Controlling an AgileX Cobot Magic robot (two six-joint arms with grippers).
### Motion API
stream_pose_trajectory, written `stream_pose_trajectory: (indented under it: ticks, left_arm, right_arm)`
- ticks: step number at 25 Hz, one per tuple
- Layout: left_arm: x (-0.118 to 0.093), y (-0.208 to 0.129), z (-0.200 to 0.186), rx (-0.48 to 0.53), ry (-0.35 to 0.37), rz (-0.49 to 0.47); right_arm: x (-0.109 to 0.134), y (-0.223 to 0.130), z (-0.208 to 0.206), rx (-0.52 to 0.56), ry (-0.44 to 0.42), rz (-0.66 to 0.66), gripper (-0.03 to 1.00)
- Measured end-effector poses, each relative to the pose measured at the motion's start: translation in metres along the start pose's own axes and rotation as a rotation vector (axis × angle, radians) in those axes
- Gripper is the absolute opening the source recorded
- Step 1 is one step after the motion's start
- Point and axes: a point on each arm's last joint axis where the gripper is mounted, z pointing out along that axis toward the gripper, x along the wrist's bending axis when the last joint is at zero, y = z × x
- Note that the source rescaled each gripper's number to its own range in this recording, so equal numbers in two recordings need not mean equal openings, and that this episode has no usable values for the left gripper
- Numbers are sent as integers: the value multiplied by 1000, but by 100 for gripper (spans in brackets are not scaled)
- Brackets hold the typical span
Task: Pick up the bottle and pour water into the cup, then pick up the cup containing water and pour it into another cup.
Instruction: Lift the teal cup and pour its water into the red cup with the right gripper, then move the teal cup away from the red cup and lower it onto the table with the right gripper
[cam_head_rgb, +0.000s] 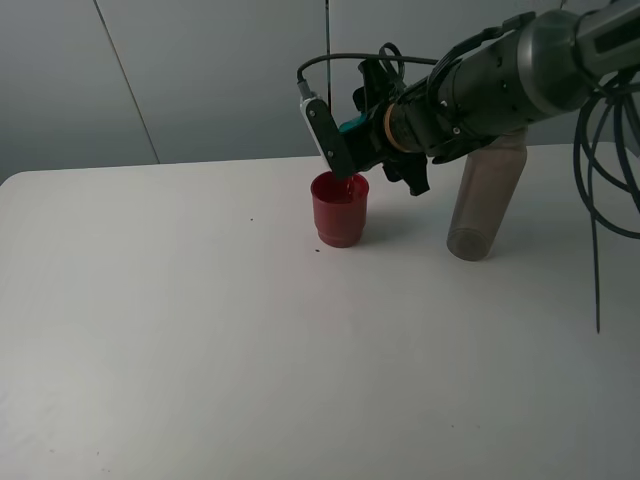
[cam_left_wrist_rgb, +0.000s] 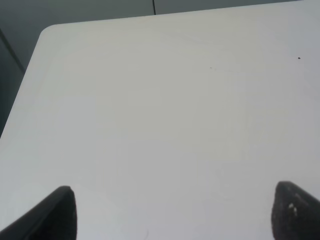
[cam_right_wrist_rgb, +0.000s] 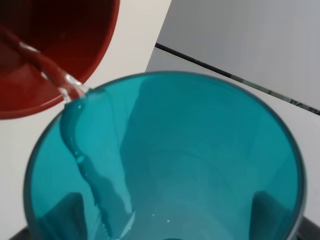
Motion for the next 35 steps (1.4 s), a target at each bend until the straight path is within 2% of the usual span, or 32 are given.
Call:
stream_pose_trajectory:
  ticks: [15,19,24,27,31,35]
  left_arm:
    - [0,0,0,0,0,0]
    - [0,0,0,0,0,0]
    - [0,0,0,0,0,0]
    - [0,0,0,0,0,0]
    - [0,0,0,0,0,0]
    - [0,0,0,0,0,0]
  right_arm:
    - [0,0,0,2,0,-3,15]
    - [-4,-2,-4,2,-13,35,15]
    - [-24,-11,-23,-1,-79,193,15]
    - [-35,-15,-38,-41,-103,313,15]
    - [-38,-13,-60,-159,-54,538,15]
    - [-23,-4,-84,-341,32,711,15]
